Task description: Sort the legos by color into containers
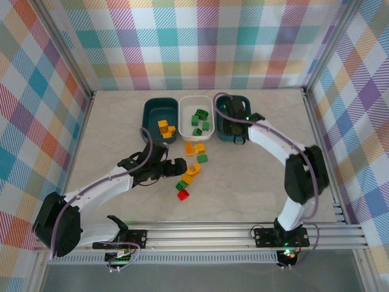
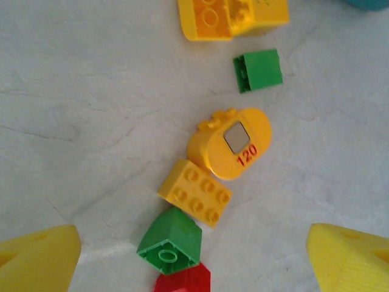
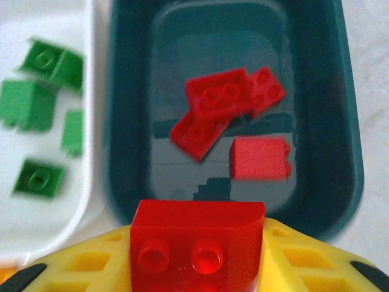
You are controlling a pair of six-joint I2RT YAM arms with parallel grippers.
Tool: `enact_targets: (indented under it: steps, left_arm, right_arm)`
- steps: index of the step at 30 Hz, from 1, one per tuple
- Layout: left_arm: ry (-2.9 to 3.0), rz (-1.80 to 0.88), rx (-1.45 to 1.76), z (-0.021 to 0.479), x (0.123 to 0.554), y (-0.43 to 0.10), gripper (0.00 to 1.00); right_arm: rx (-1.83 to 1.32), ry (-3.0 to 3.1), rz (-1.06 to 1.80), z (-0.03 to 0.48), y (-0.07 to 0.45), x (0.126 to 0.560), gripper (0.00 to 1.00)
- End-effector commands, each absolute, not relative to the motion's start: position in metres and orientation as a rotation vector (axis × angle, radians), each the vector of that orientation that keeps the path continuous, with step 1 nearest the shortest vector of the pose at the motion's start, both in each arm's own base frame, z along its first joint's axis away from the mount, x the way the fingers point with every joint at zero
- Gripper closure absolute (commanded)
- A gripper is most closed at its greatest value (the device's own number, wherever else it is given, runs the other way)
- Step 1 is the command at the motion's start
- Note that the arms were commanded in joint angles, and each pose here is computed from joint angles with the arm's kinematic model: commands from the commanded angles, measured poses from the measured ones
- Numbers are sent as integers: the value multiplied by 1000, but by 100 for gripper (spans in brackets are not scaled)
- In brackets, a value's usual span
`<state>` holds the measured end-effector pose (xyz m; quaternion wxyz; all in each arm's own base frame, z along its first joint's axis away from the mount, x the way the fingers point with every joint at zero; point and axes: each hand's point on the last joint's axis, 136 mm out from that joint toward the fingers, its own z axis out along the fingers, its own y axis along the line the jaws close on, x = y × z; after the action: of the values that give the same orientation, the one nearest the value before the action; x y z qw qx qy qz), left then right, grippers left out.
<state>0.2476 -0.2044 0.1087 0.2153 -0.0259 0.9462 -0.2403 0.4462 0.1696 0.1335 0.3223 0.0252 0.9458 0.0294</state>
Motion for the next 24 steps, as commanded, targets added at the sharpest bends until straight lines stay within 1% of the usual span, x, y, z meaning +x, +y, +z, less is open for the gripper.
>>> enact_targets:
  steps: [1,4,7,9,12,18,24]
  left_arm:
    - [2677,-658,58,96,223,-208,5]
    - [2706,-640,129,84,211,-214,5]
    - [2730,-597,210,75,203,-219,5]
    - [2741,-558,260,70,200,-223,5]
    - [2754,-523,316,63,197,-229,5]
    - [2767,-456,429,49,195,-238,6]
    - [2777,-395,524,37,194,-247,13]
  right_arm:
    - [20,2548,124,114,172,473,57]
    - [26,2564,140,112,171,494,54]
    - [24,2579,140,110,169,507,47]
    - [12,2587,114,112,166,512,39]
    - [-3,2559,112,125,165,509,36]
    - [14,2476,166,156,159,484,33]
    - [24,2433,259,167,166,430,32]
